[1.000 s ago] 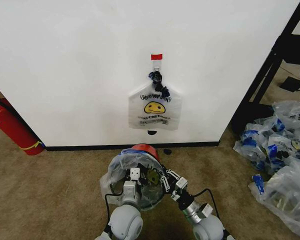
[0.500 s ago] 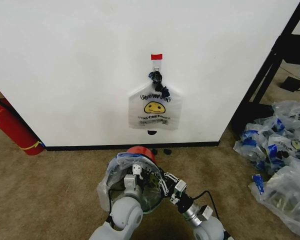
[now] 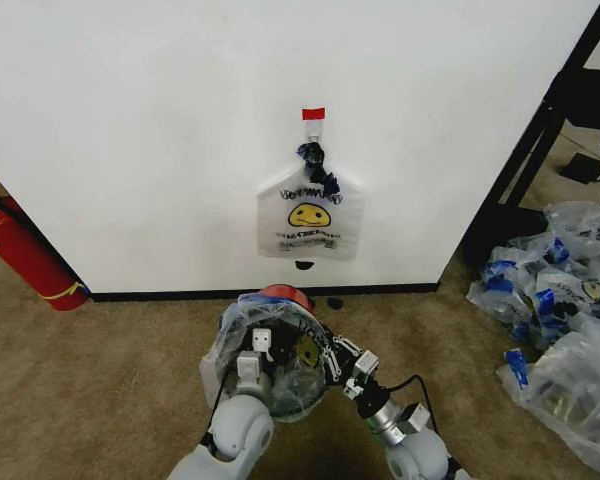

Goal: Pick up the garbage bag from the wall and place it over the trash bin.

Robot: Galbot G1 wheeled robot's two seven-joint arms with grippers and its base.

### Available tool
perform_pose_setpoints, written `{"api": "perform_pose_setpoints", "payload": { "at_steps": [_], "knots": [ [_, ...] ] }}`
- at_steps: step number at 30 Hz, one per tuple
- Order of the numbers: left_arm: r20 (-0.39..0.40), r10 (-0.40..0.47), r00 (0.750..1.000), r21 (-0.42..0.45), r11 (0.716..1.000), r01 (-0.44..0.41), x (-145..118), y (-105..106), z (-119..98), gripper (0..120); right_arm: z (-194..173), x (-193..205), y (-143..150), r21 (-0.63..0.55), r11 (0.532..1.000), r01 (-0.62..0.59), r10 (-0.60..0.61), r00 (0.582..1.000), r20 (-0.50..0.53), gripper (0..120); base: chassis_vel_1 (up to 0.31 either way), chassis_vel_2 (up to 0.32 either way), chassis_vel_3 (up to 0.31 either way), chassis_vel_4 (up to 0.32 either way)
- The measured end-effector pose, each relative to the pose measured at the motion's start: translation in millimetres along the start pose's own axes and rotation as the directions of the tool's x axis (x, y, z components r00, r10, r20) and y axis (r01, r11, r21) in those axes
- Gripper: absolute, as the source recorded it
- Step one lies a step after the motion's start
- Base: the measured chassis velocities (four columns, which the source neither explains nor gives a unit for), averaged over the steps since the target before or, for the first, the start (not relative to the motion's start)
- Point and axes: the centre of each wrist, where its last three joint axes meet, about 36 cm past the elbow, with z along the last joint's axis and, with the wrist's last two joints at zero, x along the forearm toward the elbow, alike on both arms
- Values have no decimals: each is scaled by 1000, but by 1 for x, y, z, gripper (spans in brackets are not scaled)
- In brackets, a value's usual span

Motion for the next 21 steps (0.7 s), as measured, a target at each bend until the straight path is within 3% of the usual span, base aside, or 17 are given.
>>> {"api": "perform_pose_setpoints", "payload": {
  "at_steps": [13,21],
  "knots": [
    [65,10,998,54,998,-13,-20,2,-20,0,4,8,0,5,995,98,-98,995,-24,2,0,0,0,0],
    [74,0,997,46,999,-4,-12,10,-20,0,9,10,-7,20,999,28,-27,999,-36,2,0,0,0,0]
  ]
}}
